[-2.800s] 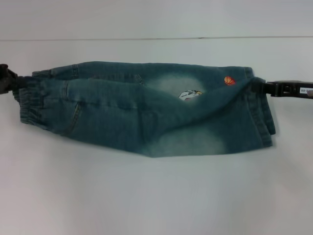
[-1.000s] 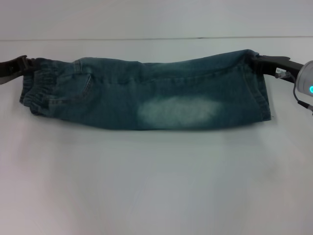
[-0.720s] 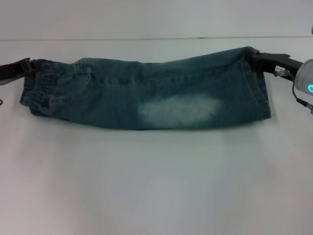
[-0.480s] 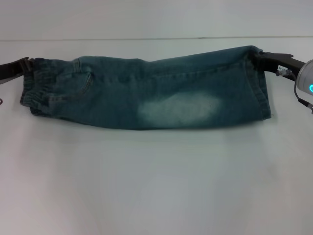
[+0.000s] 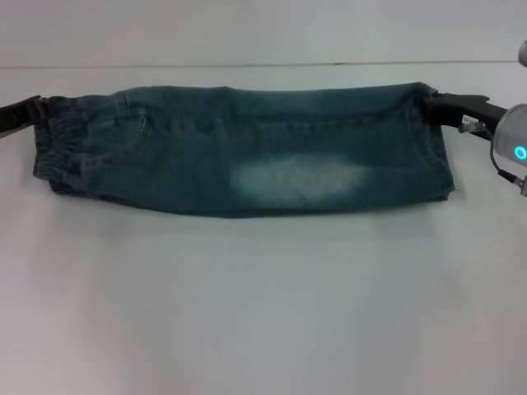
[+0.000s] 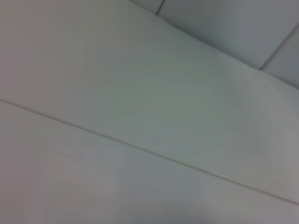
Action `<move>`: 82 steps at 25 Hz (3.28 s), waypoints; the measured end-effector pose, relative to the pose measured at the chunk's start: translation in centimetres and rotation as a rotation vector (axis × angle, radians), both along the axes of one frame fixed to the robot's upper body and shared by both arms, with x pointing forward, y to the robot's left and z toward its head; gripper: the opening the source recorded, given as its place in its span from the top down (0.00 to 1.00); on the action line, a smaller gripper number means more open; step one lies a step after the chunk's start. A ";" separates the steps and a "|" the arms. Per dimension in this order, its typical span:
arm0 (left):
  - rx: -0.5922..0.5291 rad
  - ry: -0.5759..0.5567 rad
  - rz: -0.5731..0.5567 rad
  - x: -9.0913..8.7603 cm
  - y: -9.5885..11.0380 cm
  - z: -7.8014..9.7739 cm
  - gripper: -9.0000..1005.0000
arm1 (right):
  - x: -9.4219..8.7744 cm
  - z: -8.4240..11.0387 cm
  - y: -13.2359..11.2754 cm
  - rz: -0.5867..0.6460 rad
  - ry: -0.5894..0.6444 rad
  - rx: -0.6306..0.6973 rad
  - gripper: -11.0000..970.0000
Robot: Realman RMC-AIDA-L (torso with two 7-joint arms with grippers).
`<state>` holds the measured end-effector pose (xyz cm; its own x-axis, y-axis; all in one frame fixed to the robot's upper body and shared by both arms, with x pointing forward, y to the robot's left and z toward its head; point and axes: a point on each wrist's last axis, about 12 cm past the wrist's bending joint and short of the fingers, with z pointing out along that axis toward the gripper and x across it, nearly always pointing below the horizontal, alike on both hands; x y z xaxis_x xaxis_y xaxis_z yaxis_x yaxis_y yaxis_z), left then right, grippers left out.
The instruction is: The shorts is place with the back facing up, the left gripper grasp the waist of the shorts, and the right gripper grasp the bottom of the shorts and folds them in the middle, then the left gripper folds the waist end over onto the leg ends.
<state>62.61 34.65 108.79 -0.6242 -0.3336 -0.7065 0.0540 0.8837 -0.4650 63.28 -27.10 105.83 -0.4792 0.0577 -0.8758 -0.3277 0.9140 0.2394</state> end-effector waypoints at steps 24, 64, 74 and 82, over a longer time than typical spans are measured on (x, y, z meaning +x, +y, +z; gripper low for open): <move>0.015 -0.029 0.046 -1.2 2.0 0.2 0.42 | -0.6 -0.2 -1.2 0.009 0.056 0.041 0.32; 0.308 0.122 -0.286 -1.1 0.2 0.3 0.13 | -7.7 5.6 -1.1 0.723 -0.004 0.214 0.02; 0.329 0.112 -0.264 -0.7 0.2 0.2 0.15 | -7.6 5.7 -0.4 0.736 -0.004 0.218 0.02; 0.339 0.128 -0.304 -0.6 -0.7 -0.3 0.17 | -7.5 5.7 -0.3 0.739 0.000 0.215 0.02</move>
